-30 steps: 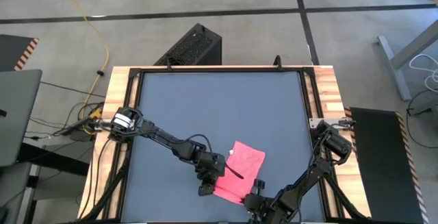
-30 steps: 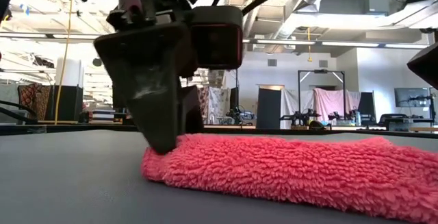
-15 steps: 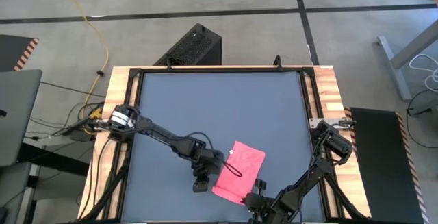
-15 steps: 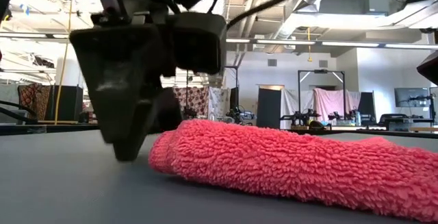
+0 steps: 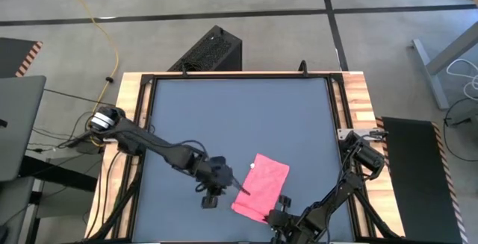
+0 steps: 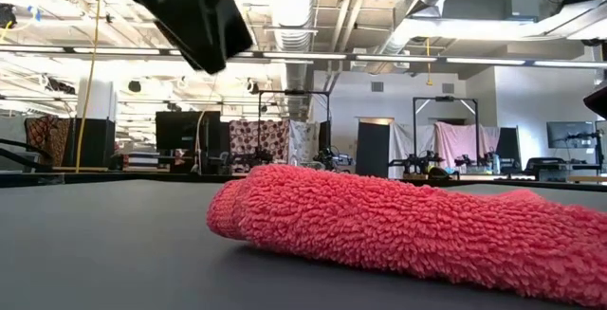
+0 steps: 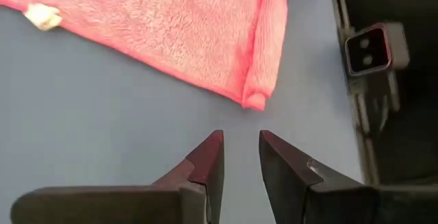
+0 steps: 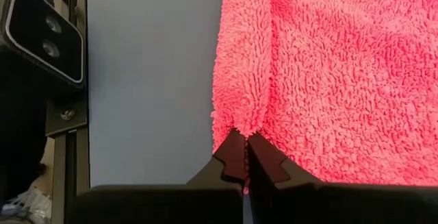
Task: Roll towel
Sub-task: Roll the microfiber towel
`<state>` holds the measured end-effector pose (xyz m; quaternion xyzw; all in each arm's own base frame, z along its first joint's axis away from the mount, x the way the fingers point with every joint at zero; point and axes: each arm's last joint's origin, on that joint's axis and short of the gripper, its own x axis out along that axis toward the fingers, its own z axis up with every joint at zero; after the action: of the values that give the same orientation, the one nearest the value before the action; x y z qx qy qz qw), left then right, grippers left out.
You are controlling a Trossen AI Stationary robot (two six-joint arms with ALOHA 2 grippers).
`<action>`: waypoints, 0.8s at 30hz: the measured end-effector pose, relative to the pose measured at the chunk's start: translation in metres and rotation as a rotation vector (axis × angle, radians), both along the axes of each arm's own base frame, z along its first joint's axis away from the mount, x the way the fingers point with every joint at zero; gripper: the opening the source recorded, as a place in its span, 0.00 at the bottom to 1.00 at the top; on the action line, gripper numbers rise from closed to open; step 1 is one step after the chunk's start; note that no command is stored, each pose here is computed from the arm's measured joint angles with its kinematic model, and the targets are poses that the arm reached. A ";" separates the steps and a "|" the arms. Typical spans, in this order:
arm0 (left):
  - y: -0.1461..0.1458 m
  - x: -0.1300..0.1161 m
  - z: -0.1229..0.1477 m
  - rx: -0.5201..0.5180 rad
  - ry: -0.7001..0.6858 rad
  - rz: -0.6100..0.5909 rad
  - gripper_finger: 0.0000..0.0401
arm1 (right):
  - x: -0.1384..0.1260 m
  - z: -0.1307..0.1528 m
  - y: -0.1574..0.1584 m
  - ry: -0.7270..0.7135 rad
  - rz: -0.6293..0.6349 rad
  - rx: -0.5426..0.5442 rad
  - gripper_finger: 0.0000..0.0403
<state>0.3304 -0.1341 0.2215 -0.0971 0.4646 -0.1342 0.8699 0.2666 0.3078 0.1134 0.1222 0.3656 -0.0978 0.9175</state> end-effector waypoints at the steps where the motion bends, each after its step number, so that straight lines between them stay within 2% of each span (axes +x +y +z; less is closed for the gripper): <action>1: -0.004 -0.003 0.002 0.028 -0.016 -0.002 0.20 | 0.000 0.000 0.000 0.000 -0.003 0.004 0.05; 6: -0.033 -0.012 0.007 0.130 -0.139 -0.060 0.20 | 0.000 0.000 0.001 -0.005 -0.004 0.008 0.05; 11: -0.060 -0.011 0.012 0.135 -0.318 -0.167 0.20 | 0.000 0.000 0.001 -0.010 -0.006 0.012 0.05; 17: -0.079 -0.004 0.015 0.151 -0.512 -0.272 0.21 | 0.001 0.000 0.001 -0.013 -0.007 0.016 0.05; 21: -0.090 0.002 0.004 0.140 -0.568 -0.327 0.27 | 0.001 0.000 0.001 -0.014 -0.007 0.017 0.05; 24: -0.093 0.007 -0.009 0.131 -0.553 -0.337 0.35 | 0.001 0.000 0.001 -0.015 -0.007 0.020 0.05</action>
<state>0.3375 -0.2274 0.2121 0.0775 0.2281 -0.2671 0.9331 0.2676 0.3090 0.1137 0.1331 0.3592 -0.0963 0.9187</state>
